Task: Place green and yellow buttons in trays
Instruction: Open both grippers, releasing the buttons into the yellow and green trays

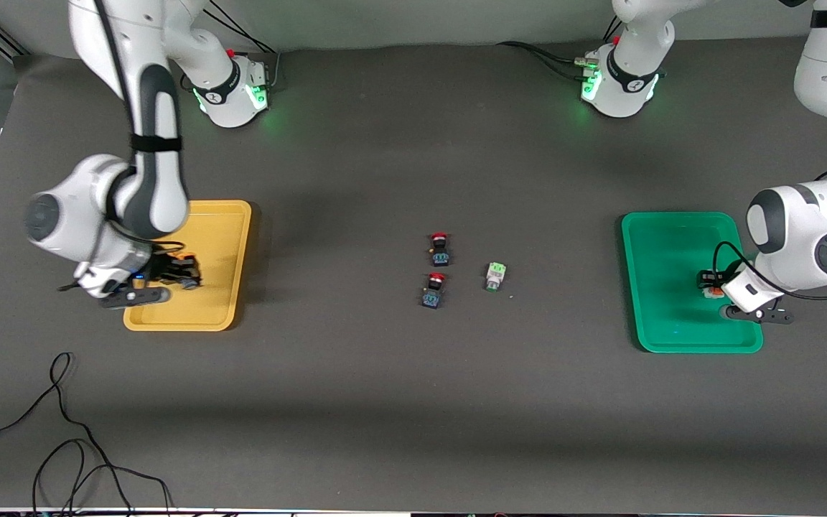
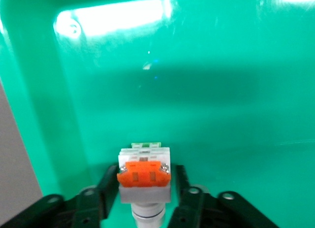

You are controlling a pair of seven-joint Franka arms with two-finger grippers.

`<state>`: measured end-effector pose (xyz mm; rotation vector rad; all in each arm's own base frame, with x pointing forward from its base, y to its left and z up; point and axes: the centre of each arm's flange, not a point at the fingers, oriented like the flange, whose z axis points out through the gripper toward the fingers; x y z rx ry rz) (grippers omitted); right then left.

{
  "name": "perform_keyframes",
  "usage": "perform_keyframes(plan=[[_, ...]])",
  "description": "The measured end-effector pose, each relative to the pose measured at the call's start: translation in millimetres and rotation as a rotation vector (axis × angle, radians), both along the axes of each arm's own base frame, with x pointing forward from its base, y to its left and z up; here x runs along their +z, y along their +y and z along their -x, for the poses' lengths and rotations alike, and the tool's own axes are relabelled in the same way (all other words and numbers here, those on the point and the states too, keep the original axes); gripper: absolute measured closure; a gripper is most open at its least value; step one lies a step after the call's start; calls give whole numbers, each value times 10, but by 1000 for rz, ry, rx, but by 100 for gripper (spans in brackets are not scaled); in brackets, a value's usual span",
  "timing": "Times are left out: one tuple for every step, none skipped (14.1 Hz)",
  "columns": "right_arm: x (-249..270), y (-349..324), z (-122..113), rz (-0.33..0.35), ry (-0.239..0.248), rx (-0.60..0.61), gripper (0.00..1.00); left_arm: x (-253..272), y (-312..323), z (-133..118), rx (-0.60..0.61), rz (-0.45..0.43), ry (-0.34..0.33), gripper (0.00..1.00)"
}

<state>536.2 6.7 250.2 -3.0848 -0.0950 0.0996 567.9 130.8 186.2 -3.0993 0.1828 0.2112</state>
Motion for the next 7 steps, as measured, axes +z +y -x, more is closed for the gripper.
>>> perform_keyframes(plan=[[-162,54,21,13,15,-6,60,69,8,-27,-8,-2,-6,35],[-295,57,38,27,30,-10,60,192,17,-51,-17,-5,-2,33],[-396,28,52,37,42,-16,60,386,25,-82,-23,-9,7,33],[-458,-16,56,43,50,-23,59,642,18,-117,-28,-13,21,29],[-476,-57,44,45,52,-30,52,964,-12,-157,-32,-17,36,26],[-457,-79,18,43,46,-34,44,1301,-66,-196,-38,-20,52,26],[-420,-73,-21,38,38,-33,36,1659,-146,-239,-44,-20,68,26]])
